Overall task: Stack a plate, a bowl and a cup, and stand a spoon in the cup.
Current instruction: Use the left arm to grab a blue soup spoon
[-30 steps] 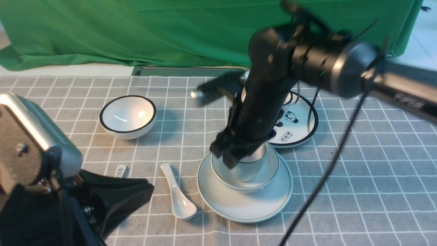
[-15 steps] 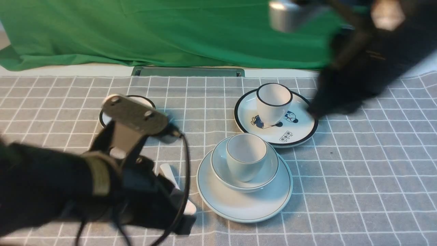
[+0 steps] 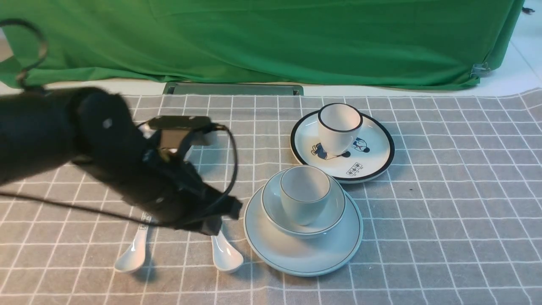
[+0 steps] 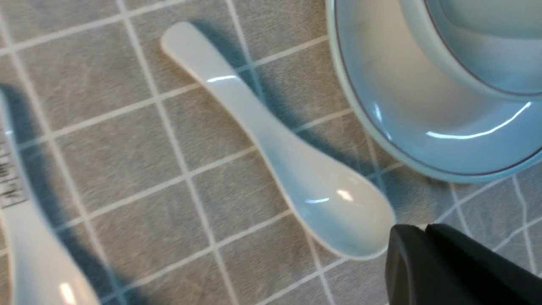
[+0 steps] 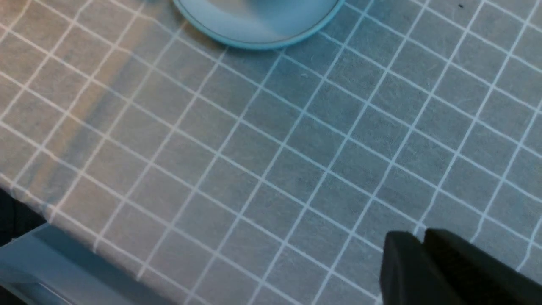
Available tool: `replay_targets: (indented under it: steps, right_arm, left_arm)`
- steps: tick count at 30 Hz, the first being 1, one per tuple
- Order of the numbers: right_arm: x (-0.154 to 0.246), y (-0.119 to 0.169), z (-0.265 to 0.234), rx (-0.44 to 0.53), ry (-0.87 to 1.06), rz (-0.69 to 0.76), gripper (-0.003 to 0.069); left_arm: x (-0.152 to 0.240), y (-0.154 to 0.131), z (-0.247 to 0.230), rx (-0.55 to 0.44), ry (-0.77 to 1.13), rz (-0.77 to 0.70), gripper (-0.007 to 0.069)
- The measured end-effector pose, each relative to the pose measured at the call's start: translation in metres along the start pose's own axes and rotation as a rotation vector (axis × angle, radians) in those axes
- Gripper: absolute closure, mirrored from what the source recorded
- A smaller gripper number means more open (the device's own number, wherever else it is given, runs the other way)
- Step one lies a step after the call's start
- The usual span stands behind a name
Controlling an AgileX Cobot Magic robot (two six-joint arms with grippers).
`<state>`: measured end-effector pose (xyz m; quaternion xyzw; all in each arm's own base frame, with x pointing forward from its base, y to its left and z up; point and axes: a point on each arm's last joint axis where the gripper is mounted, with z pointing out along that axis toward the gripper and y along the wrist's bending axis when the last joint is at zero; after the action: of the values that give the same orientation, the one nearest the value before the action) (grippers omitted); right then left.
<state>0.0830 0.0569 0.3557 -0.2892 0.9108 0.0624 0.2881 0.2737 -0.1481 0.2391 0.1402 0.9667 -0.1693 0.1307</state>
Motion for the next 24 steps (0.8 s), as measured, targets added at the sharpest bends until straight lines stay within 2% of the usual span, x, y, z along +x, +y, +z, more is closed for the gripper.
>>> replay_targets:
  steps: [7,12,14,18,24]
  right_arm:
    - [0.013,-0.004,-0.004,0.032,-0.028,-0.007,0.0566]
    - [0.013,-0.006,-0.005,0.057,-0.035,-0.015,0.0566]
    - [0.012,-0.007,-0.005,0.065,-0.041,-0.018,0.0561]
    - [0.011,-0.008,-0.005,0.077,-0.058,-0.024,0.0553]
    - [0.009,-0.008,-0.005,0.078,-0.078,-0.027,0.055]
  left_arm:
    - [-0.026,0.002,0.016,-0.042,0.066,-0.055,0.061]
    - [-0.033,0.009,0.034,-0.091,0.136,-0.05,0.0565]
    - [-0.033,0.012,0.041,-0.11,0.16,-0.054,0.0529]
    - [-0.032,0.029,0.051,-0.182,0.2,-0.17,0.0379]
    - [-0.043,0.041,0.061,-0.192,0.091,-0.278,0.0199]
